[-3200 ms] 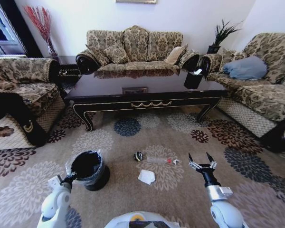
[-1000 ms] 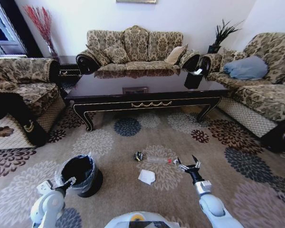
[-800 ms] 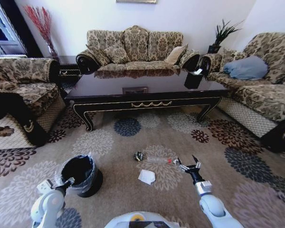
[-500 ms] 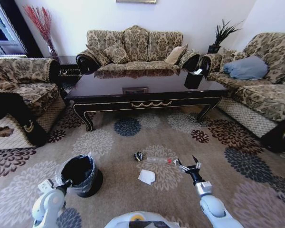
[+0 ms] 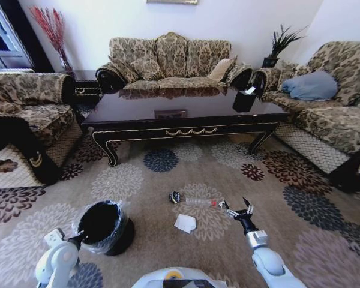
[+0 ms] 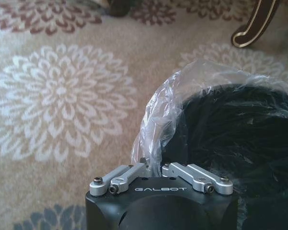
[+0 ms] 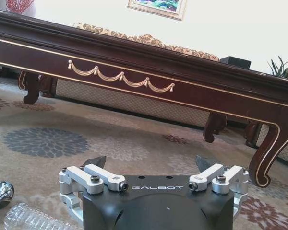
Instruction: Move to the front of the table and pick up the trash from the floor, then place it into the trash bin.
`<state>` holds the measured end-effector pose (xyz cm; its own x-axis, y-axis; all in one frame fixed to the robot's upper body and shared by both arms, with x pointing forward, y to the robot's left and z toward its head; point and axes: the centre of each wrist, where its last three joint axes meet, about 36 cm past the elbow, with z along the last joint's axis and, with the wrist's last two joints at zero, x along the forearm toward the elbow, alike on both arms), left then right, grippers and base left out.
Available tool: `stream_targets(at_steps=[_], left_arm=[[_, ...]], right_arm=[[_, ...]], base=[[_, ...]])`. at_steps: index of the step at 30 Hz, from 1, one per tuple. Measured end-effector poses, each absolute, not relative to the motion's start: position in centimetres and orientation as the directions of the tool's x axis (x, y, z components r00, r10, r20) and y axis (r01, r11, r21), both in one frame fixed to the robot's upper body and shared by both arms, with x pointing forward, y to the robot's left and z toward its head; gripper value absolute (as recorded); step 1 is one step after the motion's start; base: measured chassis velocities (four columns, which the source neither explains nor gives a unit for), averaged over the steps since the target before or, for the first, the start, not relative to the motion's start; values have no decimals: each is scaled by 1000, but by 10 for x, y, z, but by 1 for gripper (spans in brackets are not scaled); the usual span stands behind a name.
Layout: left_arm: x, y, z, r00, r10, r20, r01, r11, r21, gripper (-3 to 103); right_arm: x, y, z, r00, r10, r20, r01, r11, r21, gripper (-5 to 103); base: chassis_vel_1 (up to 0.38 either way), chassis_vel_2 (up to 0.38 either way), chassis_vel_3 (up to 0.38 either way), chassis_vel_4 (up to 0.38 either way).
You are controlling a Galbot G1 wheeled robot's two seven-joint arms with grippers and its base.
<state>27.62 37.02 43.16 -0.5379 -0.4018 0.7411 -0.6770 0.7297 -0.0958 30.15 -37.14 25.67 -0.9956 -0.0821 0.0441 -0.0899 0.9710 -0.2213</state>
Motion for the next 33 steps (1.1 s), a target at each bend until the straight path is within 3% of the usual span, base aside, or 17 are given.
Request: stream_targets(at_steps=[9, 12, 14, 16, 20, 30, 33], left_arm=[[250, 362, 483, -636, -457, 622, -633, 769, -83, 4], [236, 359, 503, -655, -476, 587, -629, 774, -73, 4], [234, 359, 505, -655, -480, 584, -630, 774, -70, 4], [227, 359, 509, -647, -493, 581, -638, 768, -59, 4], [217, 360, 514, -633, -510, 582, -651, 757, -45, 4], [197, 357, 525, -608, -545, 578, -678, 735, -20, 4], [196, 356, 526, -606, -546, 579, -680, 733, -20, 4]], right_arm=[[324, -383, 252, -990, -116, 79, -132, 961, -241, 100], [343, -402, 251, -958, -249, 141, -279, 926, -256, 100], [348, -406, 251, -947, -284, 153, -315, 913, -259, 100], [370, -420, 252, -886, -419, 200, -461, 844, -274, 100], [402, -429, 248, -816, -522, 247, -576, 765, -287, 100], [443, -442, 209, -681, -611, 404, -723, 651, -232, 100], [447, -444, 204, -684, -597, 419, -717, 658, -231, 100]], base=[[0, 0, 0, 0], [0, 0, 0, 0], [0, 0, 0, 0], [0, 0, 0, 0], [0, 0, 0, 0], [0, 0, 0, 0], [0, 0, 0, 0]])
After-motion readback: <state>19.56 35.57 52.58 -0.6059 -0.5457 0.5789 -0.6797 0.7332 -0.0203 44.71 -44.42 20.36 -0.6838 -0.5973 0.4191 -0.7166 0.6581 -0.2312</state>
